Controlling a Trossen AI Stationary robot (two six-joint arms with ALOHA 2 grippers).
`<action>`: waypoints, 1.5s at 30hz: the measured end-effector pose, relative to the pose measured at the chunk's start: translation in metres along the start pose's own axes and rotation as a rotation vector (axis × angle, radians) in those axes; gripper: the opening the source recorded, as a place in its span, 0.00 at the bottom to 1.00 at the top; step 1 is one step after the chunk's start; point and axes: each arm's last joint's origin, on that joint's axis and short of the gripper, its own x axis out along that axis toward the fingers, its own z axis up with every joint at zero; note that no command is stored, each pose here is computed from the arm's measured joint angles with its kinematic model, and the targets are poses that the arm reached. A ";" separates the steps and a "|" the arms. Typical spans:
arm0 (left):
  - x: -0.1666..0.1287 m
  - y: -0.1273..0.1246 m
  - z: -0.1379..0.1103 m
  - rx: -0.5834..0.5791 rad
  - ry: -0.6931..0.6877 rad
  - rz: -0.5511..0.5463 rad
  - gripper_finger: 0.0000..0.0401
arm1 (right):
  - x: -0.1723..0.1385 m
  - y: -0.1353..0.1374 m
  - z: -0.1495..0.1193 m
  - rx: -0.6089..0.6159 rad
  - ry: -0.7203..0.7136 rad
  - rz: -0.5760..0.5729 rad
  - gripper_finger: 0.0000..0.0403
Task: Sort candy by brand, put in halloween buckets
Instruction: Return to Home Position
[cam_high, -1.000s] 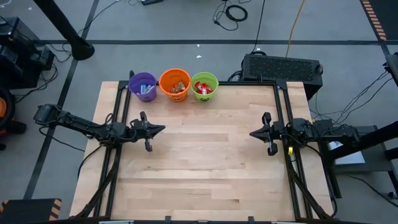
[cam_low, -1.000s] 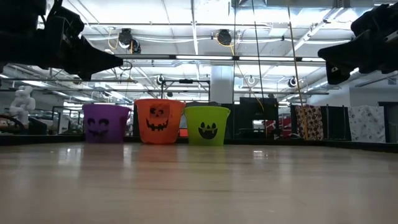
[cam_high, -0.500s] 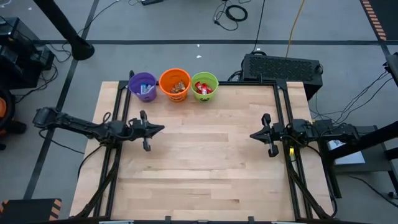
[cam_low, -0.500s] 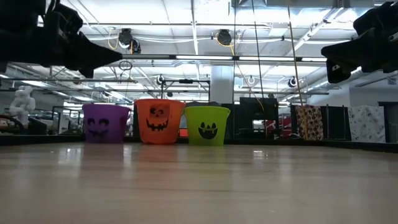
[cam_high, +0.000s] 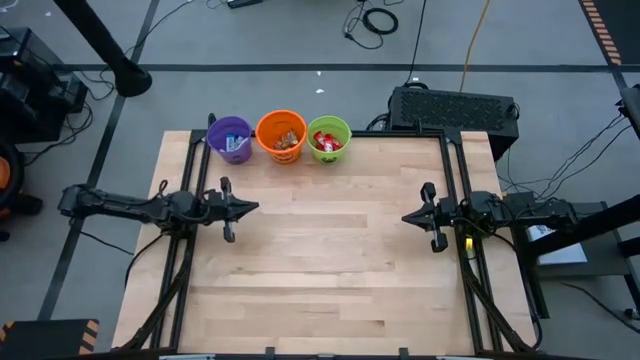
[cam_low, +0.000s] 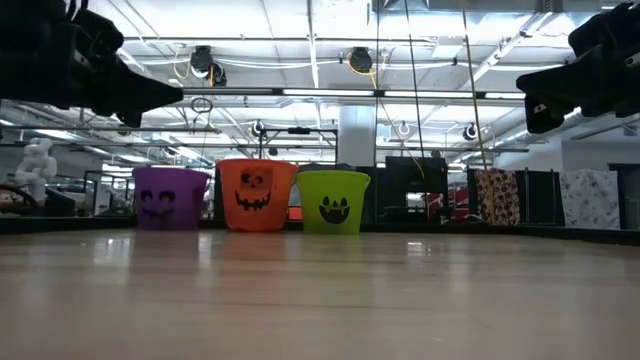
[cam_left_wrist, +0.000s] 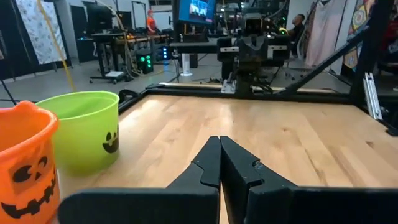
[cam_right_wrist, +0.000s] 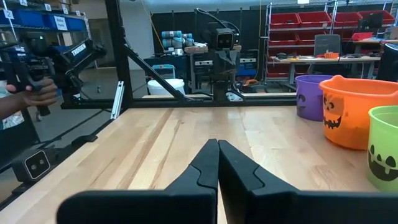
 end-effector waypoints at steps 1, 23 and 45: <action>-0.001 0.000 0.000 0.003 0.002 -0.002 0.01 | 0.000 0.000 0.000 0.000 0.000 0.000 0.00; -0.020 0.009 -0.002 0.055 -0.015 -0.071 0.00 | 0.000 0.000 0.000 0.000 0.001 0.000 0.00; -0.020 0.004 -0.004 0.049 0.014 -0.188 0.00 | 0.000 0.000 0.000 0.000 0.001 -0.001 0.00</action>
